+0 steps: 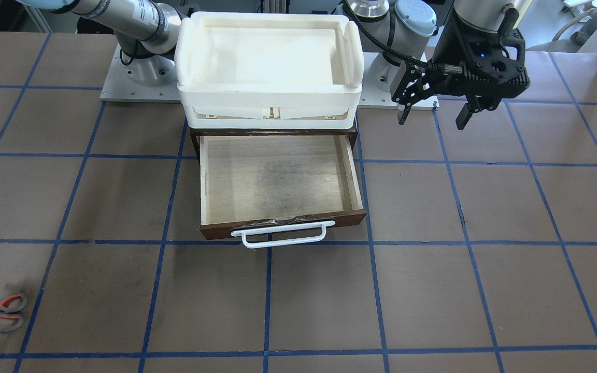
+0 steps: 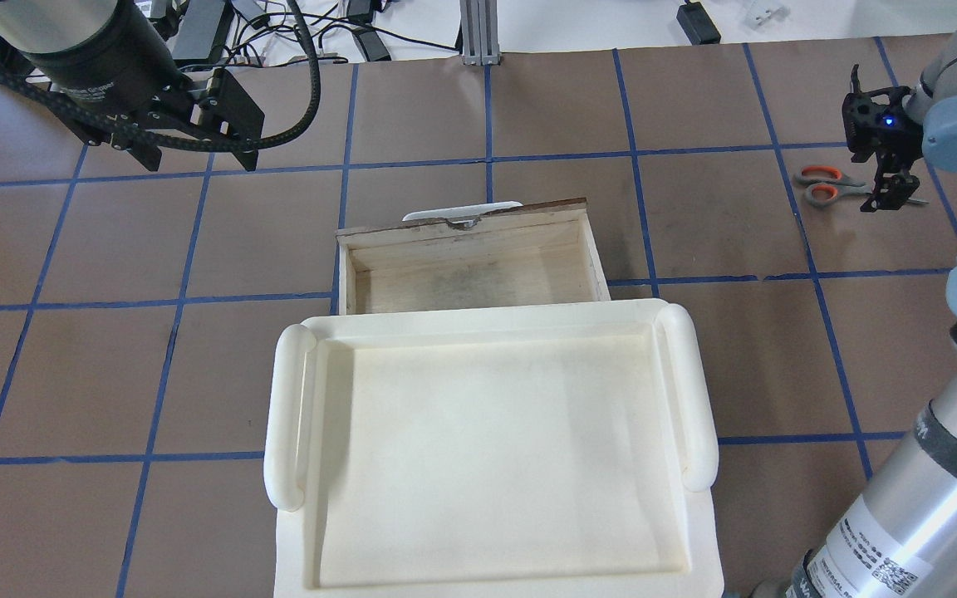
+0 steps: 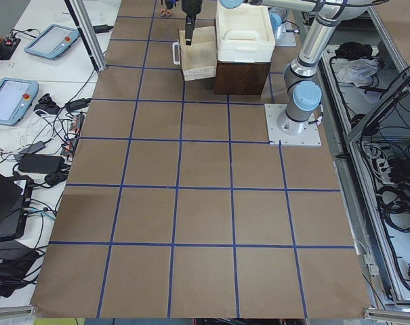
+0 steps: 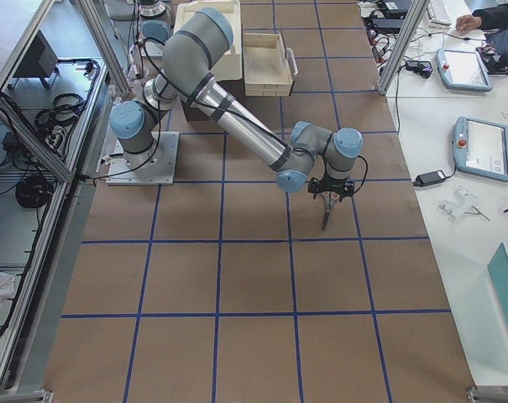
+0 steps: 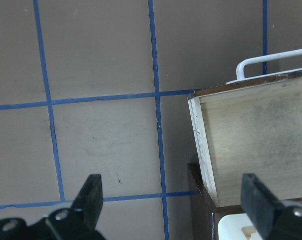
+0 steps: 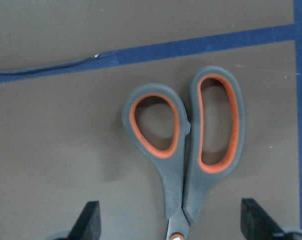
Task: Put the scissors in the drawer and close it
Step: 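Move the right gripper over the grey-and-orange scissors and lower it, then close the right gripper on the scissors' handles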
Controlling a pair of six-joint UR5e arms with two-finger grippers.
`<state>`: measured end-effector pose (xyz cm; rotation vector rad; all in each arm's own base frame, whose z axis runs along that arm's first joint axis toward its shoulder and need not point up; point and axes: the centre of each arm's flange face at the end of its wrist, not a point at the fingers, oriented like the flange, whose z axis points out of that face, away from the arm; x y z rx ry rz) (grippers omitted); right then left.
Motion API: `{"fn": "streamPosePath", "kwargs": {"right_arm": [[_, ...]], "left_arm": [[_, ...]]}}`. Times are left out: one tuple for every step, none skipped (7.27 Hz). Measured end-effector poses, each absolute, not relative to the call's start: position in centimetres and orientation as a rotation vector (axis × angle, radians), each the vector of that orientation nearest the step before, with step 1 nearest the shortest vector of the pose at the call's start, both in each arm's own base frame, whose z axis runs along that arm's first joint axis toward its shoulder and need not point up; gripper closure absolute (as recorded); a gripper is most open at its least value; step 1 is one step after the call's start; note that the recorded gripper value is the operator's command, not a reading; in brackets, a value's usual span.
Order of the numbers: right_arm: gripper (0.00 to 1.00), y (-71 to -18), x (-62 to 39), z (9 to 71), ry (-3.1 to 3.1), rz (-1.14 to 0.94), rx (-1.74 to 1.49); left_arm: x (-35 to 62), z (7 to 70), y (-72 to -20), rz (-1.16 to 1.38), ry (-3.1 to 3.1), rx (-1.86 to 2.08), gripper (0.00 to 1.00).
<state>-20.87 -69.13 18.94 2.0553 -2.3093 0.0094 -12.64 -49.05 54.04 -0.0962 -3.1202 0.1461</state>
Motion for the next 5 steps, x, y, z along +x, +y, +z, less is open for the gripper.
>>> {"fn": "streamPosePath", "kwargs": {"right_arm": [[0.00,-69.21,-21.31,18.19,-2.294,0.014,2.067],[0.19,-69.25,-21.52,17.59,-2.285,0.017,2.080],[0.81,-69.29,-21.54,17.30,-2.278,0.023,2.092],[1.00,-69.33,-21.52,17.25,-2.273,0.033,2.098],[1.00,-69.36,-21.54,17.38,-2.268,0.037,2.099]], "left_arm": [[-12.64,54.04,-49.05,0.146,-3.120,-0.096,0.00],[-12.64,54.04,-49.05,0.146,-3.120,-0.096,0.00],[-12.64,54.04,-49.05,0.146,-3.120,-0.096,0.00],[-12.64,54.04,-49.05,0.146,-3.120,-0.096,0.00],[-12.64,54.04,-49.05,0.146,-3.120,-0.096,0.00]]}}
